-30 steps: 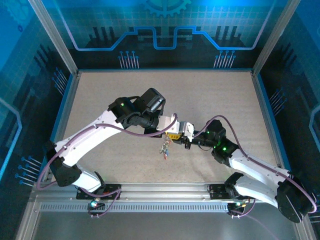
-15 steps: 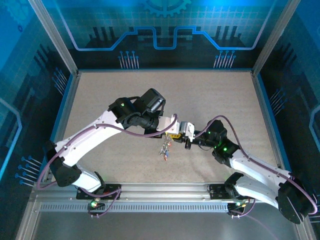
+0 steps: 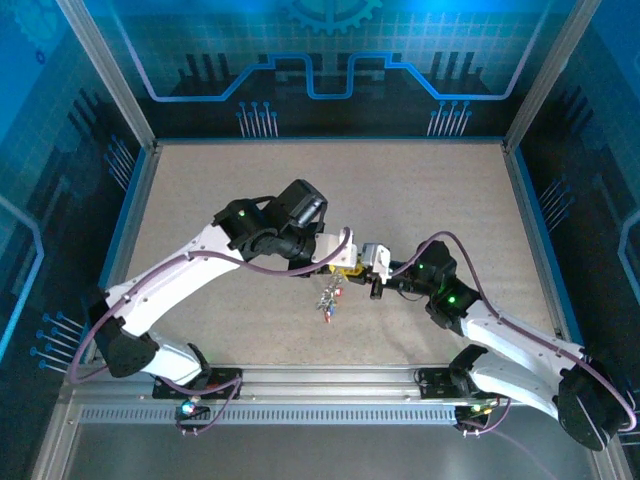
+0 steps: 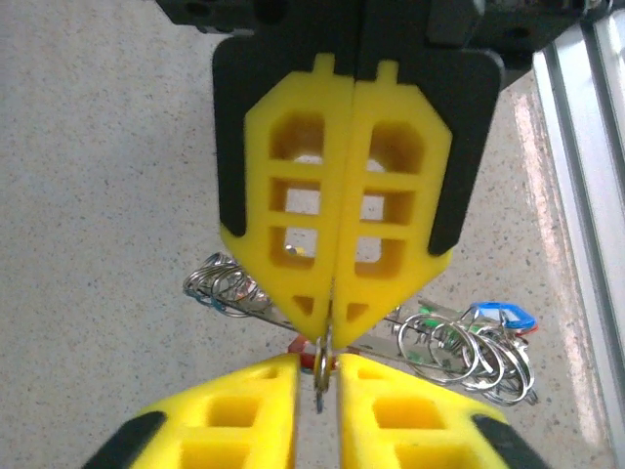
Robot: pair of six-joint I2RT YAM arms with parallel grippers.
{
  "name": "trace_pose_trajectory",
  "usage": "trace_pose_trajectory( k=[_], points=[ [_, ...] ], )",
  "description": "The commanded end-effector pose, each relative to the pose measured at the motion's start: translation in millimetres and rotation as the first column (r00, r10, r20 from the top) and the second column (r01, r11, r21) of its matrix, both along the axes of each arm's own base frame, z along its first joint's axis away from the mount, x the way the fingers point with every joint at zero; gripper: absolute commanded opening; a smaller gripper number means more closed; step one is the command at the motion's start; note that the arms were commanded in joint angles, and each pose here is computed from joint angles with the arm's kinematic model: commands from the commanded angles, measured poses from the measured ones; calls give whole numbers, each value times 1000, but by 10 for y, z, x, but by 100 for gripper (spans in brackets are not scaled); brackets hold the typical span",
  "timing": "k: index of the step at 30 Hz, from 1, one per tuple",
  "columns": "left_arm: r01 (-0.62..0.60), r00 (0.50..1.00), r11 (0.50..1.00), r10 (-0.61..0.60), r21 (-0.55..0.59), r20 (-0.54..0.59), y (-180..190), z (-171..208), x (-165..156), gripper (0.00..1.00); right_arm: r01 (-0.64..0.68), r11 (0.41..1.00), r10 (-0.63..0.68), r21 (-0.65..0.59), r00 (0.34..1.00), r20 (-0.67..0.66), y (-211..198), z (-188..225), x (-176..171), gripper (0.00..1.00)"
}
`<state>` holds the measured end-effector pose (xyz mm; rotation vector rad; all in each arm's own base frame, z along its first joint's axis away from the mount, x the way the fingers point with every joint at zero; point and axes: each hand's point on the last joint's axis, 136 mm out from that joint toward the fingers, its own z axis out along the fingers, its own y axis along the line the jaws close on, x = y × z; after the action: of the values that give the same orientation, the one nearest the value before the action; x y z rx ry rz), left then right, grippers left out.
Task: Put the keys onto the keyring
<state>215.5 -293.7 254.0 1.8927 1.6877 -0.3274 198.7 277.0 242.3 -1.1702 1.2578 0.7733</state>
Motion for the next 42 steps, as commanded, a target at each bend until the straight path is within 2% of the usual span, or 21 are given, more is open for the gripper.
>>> trace_pose_trajectory(
  k=[1,8,11,15,17,20,29,32,35,37,42],
  points=[
    [-44,998,990,49,-136,30,28,235,17,34,10,997,-15,78,998,69,-40,231,-27,0],
    [-73,996,943,84,-325,20,72,311,-44,35,-1,990,-14,138,994,108,-58,401,-59,0],
    [-68,996,927,82,-368,21,42,309,-48,35,-5,988,-13,155,993,114,-60,456,-65,0],
    [-68,997,920,78,-385,8,11,252,-42,32,-6,986,-15,168,993,121,-63,514,-66,0],
    [-69,997,914,78,-401,6,-11,251,-34,21,-9,985,-12,170,993,118,-57,522,-64,0],
    [-66,997,904,74,-421,2,-35,255,-35,17,-10,984,-11,180,993,114,-52,539,-57,0],
    [-67,998,890,56,-450,-37,-102,211,-51,19,-21,977,-5,212,992,123,-44,615,-63,0],
    [-61,998,882,44,-467,-47,-118,232,-69,12,-21,977,-6,213,992,126,-46,620,-65,0],
    [-64,998,885,53,-460,-38,-77,248,-54,1,-16,986,-5,168,993,119,-38,544,-56,0],
    [-64,998,899,64,-434,-15,-24,254,-38,0,-12,993,-2,117,993,117,-39,464,-59,1],
    [-104,994,957,111,-271,13,128,229,48,0,-12,1000,14,-22,996,85,-51,220,-76,19]
  ],
)
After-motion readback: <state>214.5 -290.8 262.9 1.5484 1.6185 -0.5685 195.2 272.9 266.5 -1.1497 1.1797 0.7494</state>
